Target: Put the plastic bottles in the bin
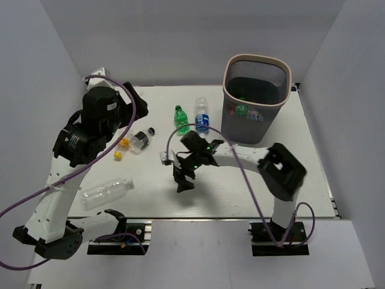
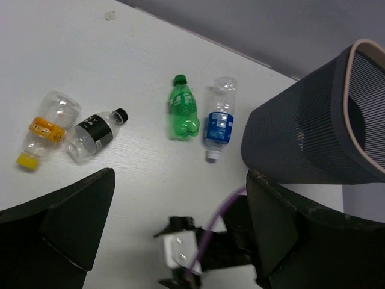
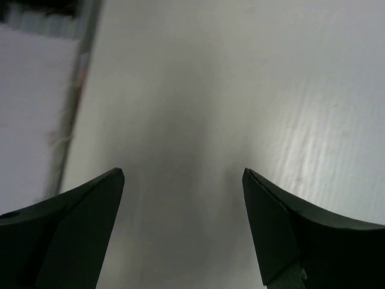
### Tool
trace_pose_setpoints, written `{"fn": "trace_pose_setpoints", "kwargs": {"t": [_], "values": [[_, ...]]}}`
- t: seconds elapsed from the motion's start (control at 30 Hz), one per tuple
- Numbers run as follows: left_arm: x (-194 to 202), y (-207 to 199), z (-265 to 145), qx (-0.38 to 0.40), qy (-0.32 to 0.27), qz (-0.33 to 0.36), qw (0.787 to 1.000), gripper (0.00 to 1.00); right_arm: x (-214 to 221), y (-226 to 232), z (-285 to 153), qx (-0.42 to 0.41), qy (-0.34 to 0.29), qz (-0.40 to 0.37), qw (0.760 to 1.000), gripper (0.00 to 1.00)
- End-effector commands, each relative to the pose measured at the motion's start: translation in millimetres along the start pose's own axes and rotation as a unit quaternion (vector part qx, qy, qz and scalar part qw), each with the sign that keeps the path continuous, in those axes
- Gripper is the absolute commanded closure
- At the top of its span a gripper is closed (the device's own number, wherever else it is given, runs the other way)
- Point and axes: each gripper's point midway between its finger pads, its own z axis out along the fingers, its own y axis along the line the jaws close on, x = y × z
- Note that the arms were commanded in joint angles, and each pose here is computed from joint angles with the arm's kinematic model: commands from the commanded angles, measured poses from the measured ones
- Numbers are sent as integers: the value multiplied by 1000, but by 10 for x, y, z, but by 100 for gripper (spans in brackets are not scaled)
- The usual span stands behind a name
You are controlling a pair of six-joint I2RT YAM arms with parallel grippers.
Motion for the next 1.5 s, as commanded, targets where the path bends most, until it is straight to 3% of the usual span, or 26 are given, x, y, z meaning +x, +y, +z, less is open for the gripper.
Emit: {"fn": "trace_pose_setpoints", "kwargs": {"t": [0.0, 0.3, 0.57, 0.93, 1.47], "values": [[-224, -142, -306, 55, -28, -19, 998, 1, -458, -609, 255, 105, -27, 14, 994, 15], [-199, -190, -229, 59, -16, -6, 998, 1, -893, -846, 1035, 90, -34, -34, 995, 15], [-116, -207, -175, 64, -5, -8, 998, 1, -877, -705, 1562, 60, -14, -75, 995, 12], [-1, -135, -237, 66, 3, -25, 998, 1, -860, -1004, 1765, 99, -5, -100, 990, 11], [163, -116, -192, 68, 24, -34, 997, 1, -1030, -761, 1792, 73, -27, -134, 988, 12]]}}
